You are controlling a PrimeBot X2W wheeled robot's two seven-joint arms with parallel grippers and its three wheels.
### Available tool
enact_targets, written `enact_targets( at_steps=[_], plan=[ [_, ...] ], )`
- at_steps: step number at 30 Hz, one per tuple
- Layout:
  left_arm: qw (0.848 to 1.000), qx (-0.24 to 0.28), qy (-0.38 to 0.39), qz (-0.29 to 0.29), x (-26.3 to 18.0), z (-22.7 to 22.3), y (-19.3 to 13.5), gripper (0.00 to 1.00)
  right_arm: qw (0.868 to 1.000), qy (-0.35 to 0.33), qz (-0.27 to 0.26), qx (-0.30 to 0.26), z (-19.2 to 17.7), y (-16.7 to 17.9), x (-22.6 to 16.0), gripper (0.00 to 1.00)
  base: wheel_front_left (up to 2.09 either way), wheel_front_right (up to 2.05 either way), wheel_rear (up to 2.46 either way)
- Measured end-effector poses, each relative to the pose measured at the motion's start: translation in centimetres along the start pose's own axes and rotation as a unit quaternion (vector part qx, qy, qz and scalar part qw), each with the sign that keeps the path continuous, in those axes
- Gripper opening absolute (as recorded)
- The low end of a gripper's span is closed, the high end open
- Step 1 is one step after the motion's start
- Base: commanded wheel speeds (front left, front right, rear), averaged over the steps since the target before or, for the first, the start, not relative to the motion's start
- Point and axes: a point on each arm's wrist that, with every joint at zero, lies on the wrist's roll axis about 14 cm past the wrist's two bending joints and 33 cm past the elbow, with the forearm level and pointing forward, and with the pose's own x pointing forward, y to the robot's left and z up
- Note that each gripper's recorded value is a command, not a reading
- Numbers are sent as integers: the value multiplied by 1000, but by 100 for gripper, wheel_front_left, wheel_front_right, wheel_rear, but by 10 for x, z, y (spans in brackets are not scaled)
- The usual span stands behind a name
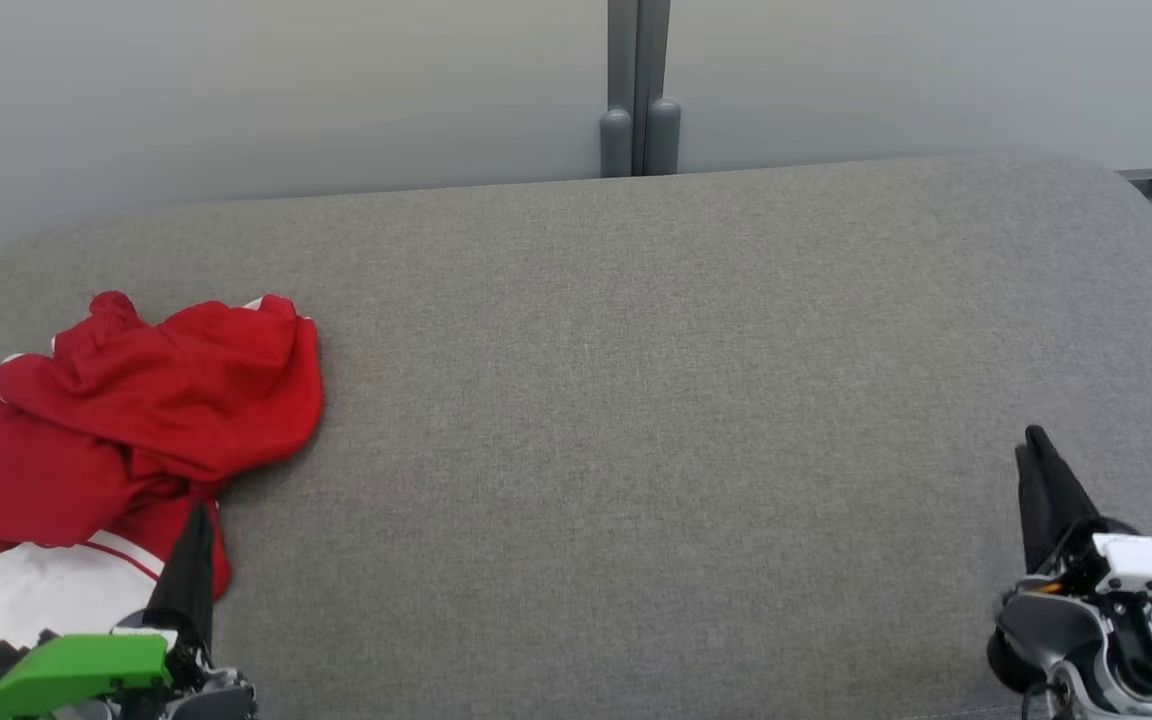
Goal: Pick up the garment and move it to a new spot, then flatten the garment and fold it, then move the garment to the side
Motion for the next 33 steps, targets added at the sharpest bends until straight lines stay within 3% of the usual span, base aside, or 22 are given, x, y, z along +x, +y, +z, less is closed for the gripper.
enact_targets(
  at_steps=[1, 5, 13, 23, 33],
  plan=[
    [1000, -3, 0, 11, -3, -1, 8, 100, 1000, 0, -11, 3, -1, -8, -3, 100, 0, 0, 0],
    [999, -13, 1, 40, -12, -7, 28, 100, 999, -1, -42, 13, -5, -30, -14, 100, 0, 0, 0],
    [999, -2, -1, 36, -11, -9, 25, 100, 999, -6, -34, -6, -2, -24, -13, 100, 0, 0, 0],
    [998, 59, 6, 36, -11, -14, 25, 100, 995, -11, -25, -92, 8, -16, -11, 100, 0, 0, 0],
    [991, 133, 7, 31, -10, -11, 22, 100, 980, -6, -17, -198, 11, -8, -10, 100, 0, 0, 0]
  ],
)
